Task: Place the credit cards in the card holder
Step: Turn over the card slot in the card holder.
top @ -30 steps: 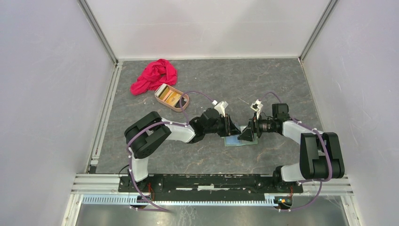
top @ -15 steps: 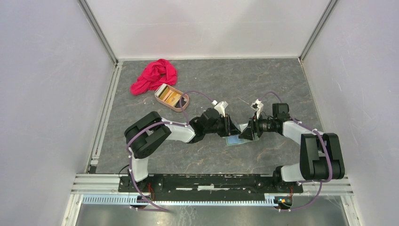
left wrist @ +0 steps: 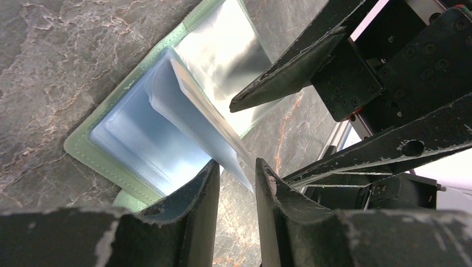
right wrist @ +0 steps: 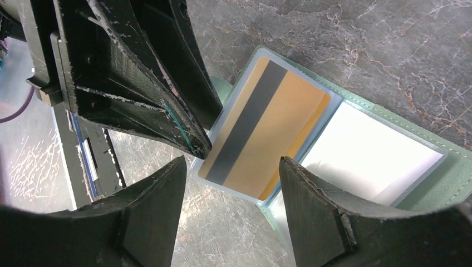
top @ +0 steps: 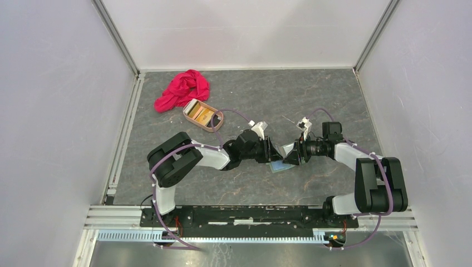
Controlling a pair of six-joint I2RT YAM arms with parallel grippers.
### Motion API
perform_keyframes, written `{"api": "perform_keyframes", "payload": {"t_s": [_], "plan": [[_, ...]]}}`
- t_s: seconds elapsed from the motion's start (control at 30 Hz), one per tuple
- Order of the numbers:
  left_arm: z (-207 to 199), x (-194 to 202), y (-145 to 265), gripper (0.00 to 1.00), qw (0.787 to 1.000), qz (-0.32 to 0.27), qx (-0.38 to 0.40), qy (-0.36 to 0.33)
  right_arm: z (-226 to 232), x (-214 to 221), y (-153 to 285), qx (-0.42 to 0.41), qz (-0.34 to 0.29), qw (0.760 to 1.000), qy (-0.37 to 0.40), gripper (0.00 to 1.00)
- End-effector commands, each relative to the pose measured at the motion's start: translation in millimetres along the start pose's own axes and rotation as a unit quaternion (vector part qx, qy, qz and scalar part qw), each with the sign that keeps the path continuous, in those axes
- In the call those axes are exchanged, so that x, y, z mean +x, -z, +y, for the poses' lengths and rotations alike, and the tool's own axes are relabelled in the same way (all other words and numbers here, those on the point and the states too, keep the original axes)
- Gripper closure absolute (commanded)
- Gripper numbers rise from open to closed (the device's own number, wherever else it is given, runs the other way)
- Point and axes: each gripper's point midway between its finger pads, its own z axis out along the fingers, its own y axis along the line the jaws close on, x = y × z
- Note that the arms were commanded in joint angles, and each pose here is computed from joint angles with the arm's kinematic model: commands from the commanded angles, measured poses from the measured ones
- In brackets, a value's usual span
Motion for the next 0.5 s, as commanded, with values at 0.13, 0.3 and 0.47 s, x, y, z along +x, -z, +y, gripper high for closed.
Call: {"api": "perform_keyframes", "payload": {"t_s": [0.13, 0.3, 0.47], "plan": [[-12.0, -17.0, 9.5, 0.61, 0.999, -0.031, 0.014, -0.006, -12.9, -8.7, 7.8, 0.032, -0.015, 0.999, 0.013, 0.35], [-11.3, -17.3, 10.8, 0.61, 0.999, -0.033, 0.015, -0.006, -15.8, -9.7, 9.7, 0.040, -0.017, 0.999, 0.013, 0.37], [-11.2, -17.8, 9.8, 0.61, 0.999, -0.032, 0.018, -0.006, -17.4, -9.6, 10.8, 0.045, -0.014, 0.999, 0.023, 0.33]]}}
